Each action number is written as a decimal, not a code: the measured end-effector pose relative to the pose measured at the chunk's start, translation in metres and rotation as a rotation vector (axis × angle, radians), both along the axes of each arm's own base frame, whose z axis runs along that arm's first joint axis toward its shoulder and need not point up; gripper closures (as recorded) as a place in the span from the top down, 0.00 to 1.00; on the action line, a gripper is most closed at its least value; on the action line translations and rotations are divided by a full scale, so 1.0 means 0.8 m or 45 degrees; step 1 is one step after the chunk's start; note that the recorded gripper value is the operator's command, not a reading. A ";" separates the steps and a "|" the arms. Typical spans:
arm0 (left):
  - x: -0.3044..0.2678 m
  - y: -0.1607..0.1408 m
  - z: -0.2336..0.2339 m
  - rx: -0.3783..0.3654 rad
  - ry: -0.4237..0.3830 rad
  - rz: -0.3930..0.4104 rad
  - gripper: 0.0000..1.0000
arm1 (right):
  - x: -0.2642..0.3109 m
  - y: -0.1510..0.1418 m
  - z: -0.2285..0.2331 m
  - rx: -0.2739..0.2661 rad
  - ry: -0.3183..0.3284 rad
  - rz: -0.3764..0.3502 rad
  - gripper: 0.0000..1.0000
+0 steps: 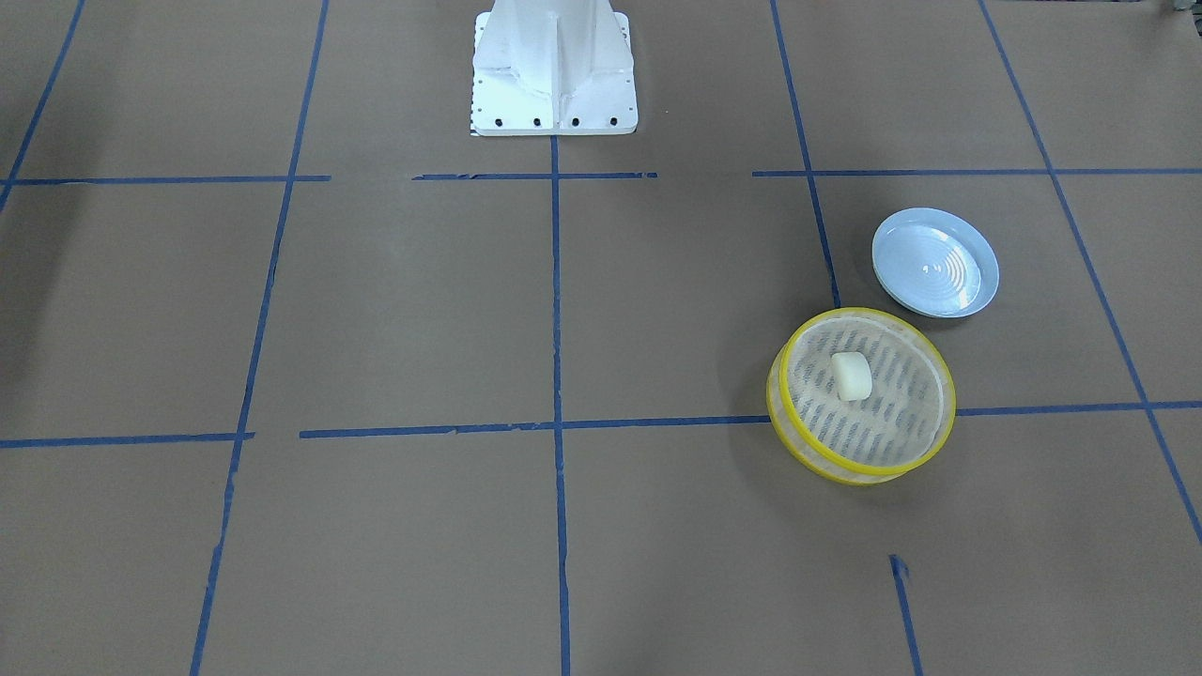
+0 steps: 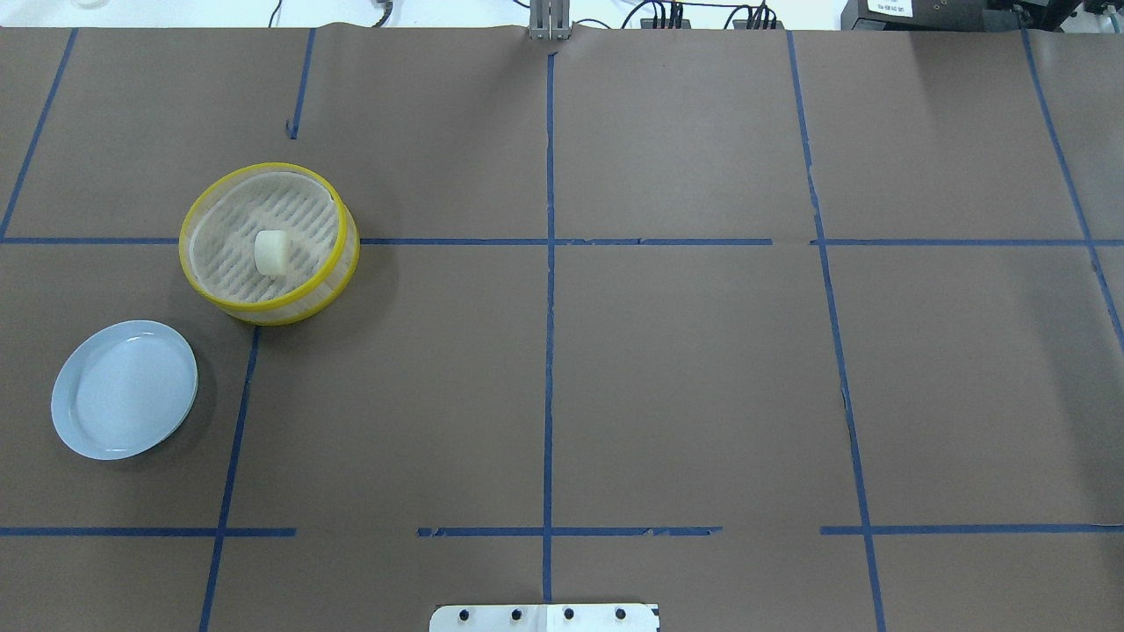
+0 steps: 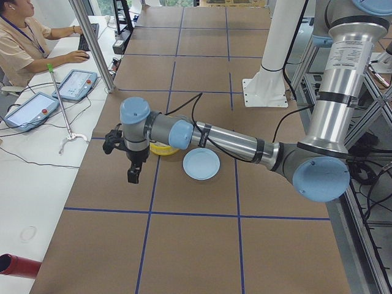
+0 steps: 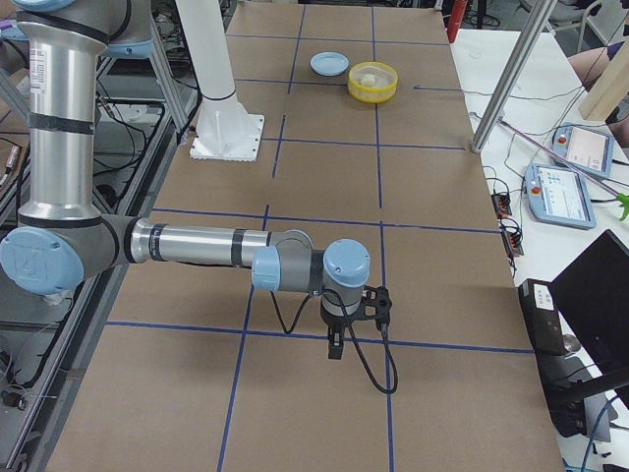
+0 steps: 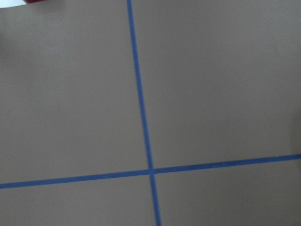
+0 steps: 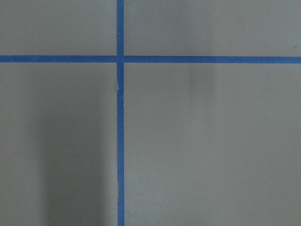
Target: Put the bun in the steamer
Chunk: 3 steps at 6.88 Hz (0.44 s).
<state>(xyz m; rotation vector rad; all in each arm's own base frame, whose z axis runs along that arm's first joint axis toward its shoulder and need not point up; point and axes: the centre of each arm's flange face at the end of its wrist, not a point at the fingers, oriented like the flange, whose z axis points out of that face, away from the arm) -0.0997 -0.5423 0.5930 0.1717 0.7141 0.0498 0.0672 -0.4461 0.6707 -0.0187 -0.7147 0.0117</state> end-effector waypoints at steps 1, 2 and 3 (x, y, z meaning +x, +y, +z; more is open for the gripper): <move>-0.011 0.015 0.008 -0.048 0.025 -0.012 1.00 | 0.000 0.000 0.000 0.000 0.000 0.000 1.00; -0.011 0.029 -0.001 -0.093 0.070 -0.027 1.00 | 0.000 0.000 0.000 0.000 0.000 0.000 1.00; -0.008 0.042 -0.006 -0.128 0.105 -0.032 1.00 | 0.000 0.000 0.000 0.000 0.000 0.000 1.00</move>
